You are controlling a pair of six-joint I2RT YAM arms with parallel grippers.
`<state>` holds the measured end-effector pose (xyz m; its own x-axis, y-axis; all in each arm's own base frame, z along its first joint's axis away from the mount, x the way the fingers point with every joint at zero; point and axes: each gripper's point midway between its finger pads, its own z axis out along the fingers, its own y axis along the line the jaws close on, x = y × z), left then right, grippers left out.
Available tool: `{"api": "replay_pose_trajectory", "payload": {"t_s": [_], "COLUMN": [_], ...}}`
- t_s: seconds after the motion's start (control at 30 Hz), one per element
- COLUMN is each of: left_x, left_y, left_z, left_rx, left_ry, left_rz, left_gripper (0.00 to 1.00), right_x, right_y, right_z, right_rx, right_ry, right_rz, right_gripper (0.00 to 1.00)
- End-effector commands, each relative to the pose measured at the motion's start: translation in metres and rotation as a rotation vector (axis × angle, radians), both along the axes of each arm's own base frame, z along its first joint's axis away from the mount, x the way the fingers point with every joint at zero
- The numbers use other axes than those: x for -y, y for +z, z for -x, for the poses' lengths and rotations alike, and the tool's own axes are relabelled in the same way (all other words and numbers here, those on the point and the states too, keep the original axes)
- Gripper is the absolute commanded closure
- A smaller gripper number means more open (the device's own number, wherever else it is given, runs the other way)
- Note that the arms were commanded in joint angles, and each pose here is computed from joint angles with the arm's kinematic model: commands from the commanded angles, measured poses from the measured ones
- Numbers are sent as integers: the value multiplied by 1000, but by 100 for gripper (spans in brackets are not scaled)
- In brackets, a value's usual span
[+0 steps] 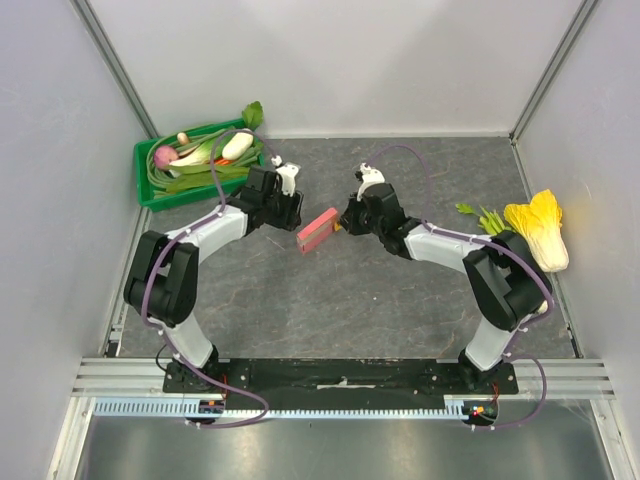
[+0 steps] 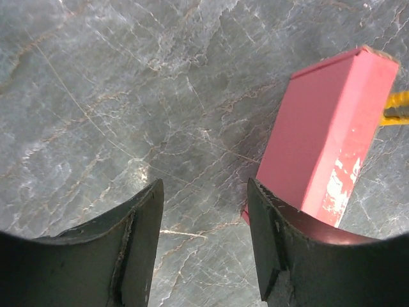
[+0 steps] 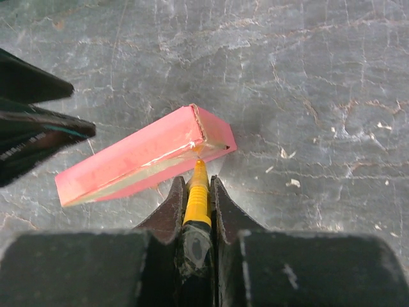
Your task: Unpack the express box
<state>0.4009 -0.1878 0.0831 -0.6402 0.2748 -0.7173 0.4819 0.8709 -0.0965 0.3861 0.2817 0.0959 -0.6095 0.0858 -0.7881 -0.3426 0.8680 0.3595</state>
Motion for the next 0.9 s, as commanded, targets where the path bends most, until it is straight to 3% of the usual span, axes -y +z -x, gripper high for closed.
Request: {"api": "replay_pose_trajectory", "payload": {"t_s": [0.0,0.43,0.6,0.87], "left_x": [11,40,36,7], "left_y": [-14,-11,-11,29], "left_z": [8,28,25,7], "left_rx": [-98,-153,-154,17], "left_ry": [7,-120,-109,-28], "left_rz": [60,263,263,209], "left_gripper": [40,43,45,48], "right_x": [-21,-61,-72,-70], "right_y": [31,37,33,65], "right_z": [-22,-38,-35,-43], "right_rx": [73,55,38,55], "right_ry": [14,124,154,104], "right_rz": [-84,-140,-143,-148], "right_gripper": [100,100,100,100]}}
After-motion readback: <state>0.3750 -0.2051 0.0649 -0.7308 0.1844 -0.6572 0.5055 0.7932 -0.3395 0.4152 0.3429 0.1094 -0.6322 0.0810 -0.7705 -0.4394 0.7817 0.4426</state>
